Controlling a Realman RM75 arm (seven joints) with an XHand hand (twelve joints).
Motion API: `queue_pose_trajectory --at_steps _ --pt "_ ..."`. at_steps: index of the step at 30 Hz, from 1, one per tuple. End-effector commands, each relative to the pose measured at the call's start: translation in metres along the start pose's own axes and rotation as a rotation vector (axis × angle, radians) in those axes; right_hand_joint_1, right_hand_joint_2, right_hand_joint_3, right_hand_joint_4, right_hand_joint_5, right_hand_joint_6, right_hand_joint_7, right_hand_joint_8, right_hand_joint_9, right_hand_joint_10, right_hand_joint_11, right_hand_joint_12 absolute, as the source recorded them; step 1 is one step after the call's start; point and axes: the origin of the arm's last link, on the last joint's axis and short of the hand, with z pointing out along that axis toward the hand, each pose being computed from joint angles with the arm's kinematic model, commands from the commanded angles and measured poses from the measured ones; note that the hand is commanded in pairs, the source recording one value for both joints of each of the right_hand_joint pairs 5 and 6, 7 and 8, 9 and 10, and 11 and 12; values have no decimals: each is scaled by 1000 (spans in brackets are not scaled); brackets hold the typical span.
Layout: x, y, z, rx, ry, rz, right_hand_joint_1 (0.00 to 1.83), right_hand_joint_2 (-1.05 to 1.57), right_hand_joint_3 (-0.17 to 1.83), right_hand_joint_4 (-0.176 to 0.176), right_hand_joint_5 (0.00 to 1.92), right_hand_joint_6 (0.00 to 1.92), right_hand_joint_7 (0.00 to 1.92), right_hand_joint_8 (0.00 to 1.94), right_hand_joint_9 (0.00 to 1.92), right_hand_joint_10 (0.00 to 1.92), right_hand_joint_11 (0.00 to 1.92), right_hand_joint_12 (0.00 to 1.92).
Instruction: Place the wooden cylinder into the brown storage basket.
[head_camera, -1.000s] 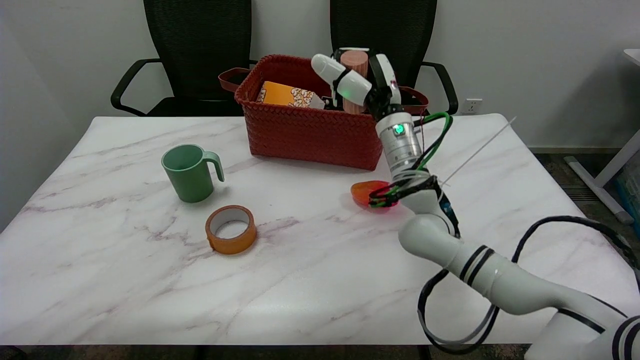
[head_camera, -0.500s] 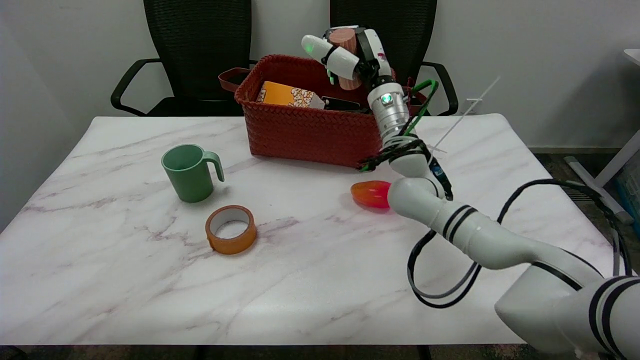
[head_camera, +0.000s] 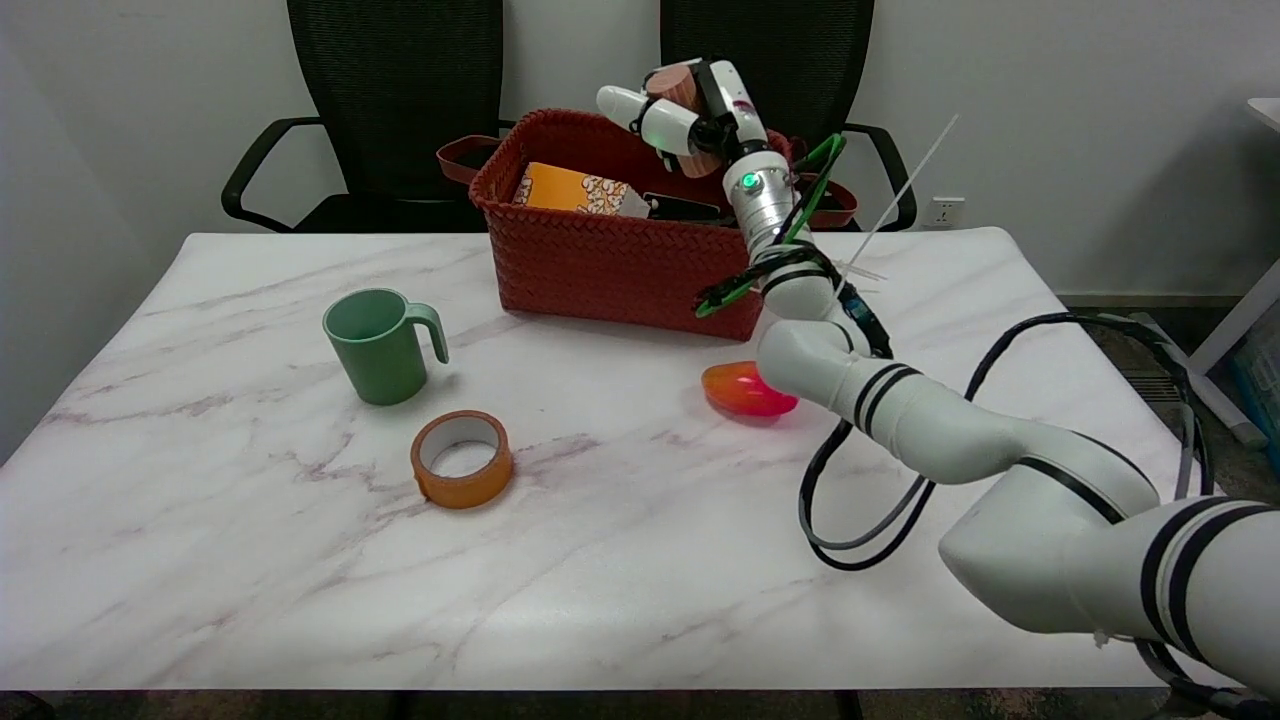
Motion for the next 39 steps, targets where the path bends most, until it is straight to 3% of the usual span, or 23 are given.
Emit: queue_pose_trajectory --at_steps 1,16,26,27,28,29,30,31,32,35,39 --pt "0 33 13 -178 -22 -196 752 1124 -175 0 1621 1621 1816 1816 1737 1737 1920 1920" --pt "13 68 -2 -324 3 -217 733 1145 -175 0 1620 1620 1786 1786 1703 1703 1906 1906" --pt "15 58 2 -277 7 -211 734 1110 -175 0 1567 1567 1751 1751 1662 1662 1908 1908" --pt "16 56 3 -268 7 -209 741 1034 -175 0 1421 1421 1645 1645 1585 1585 1908 1908" --pt "16 53 4 -258 6 -207 738 954 -175 0 1114 1114 1421 1421 1403 1403 1861 1861" --pt "16 50 6 -246 4 -204 730 873 -175 0 751 751 1166 1166 1136 1136 1756 1756" --pt "16 48 7 -239 3 -203 717 815 -175 0 567 567 912 912 867 867 1640 1640" --pt "16 45 8 -229 -1 -207 700 720 -175 0 404 404 574 574 582 582 1495 1495" --pt "16 43 9 -218 -4 -215 689 669 -175 0 164 164 378 378 416 416 1165 1165" --pt "16 39 11 -202 -12 -226 655 642 -175 0 61 61 270 270 284 284 721 721" --pt "16 34 12 -182 -14 -219 575 630 22 0 0 0 127 127 126 126 476 476"
